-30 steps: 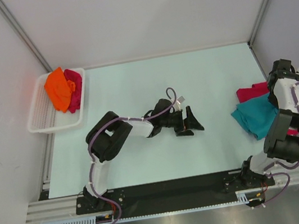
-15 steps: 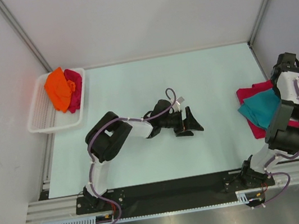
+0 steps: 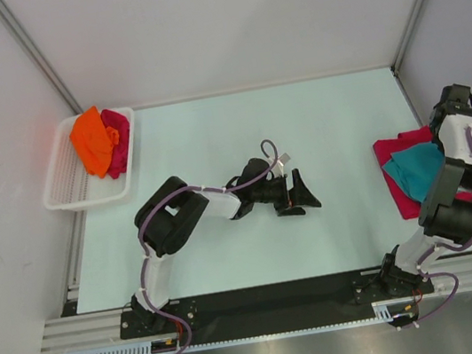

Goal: Fold and stack the t-shirts

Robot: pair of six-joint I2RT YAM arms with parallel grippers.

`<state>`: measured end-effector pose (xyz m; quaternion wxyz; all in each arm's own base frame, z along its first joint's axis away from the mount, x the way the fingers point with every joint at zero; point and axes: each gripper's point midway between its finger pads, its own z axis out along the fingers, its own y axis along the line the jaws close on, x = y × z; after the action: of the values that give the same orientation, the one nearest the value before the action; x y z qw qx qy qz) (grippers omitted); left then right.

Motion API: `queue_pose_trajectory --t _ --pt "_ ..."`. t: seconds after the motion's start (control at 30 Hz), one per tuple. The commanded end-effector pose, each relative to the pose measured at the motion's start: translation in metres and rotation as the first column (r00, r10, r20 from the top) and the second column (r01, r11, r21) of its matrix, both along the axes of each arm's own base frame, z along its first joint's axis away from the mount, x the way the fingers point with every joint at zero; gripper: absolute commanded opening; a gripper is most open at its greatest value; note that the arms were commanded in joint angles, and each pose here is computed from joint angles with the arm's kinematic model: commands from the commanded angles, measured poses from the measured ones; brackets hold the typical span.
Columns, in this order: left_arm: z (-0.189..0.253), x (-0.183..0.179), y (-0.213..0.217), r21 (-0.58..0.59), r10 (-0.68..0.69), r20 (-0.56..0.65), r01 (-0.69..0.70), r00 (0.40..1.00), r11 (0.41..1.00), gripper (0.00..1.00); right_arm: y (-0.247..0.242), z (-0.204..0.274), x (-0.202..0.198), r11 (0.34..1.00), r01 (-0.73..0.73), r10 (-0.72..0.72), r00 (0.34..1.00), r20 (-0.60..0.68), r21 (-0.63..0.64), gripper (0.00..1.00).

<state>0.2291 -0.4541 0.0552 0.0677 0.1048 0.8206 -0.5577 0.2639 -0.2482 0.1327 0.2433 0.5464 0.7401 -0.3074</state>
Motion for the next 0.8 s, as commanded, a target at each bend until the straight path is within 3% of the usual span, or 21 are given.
queue_pose_trajectory --t 0.0,0.07,0.1,0.47,0.77 --pt "0.01 0.001 0.006 -0.015 0.006 0.039 -0.006 0.999 1.0 0.99 -0.005 0.014 0.007 0.999 0.012 -0.011 1.0 0.021 -0.048 0.36" --pt "0.009 0.001 0.007 -0.016 0.007 0.036 -0.007 0.999 1.0 0.99 -0.003 0.017 0.01 0.998 0.006 -0.005 1.0 0.015 -0.063 0.5" --pt "0.009 0.001 0.007 -0.018 0.008 0.036 -0.007 0.999 1.0 1.0 -0.003 0.018 0.011 0.998 0.003 -0.002 1.0 0.012 -0.064 0.52" --pt "0.003 0.0 0.01 -0.013 0.01 0.026 -0.009 1.0 1.0 0.99 0.015 0.061 0.04 0.984 -0.081 0.092 0.994 0.063 -0.157 0.54" --pt "0.012 0.001 0.019 -0.013 0.029 0.049 -0.028 0.998 1.0 0.99 0.047 -0.016 0.051 0.987 -0.161 0.161 0.987 -0.017 0.002 0.52"
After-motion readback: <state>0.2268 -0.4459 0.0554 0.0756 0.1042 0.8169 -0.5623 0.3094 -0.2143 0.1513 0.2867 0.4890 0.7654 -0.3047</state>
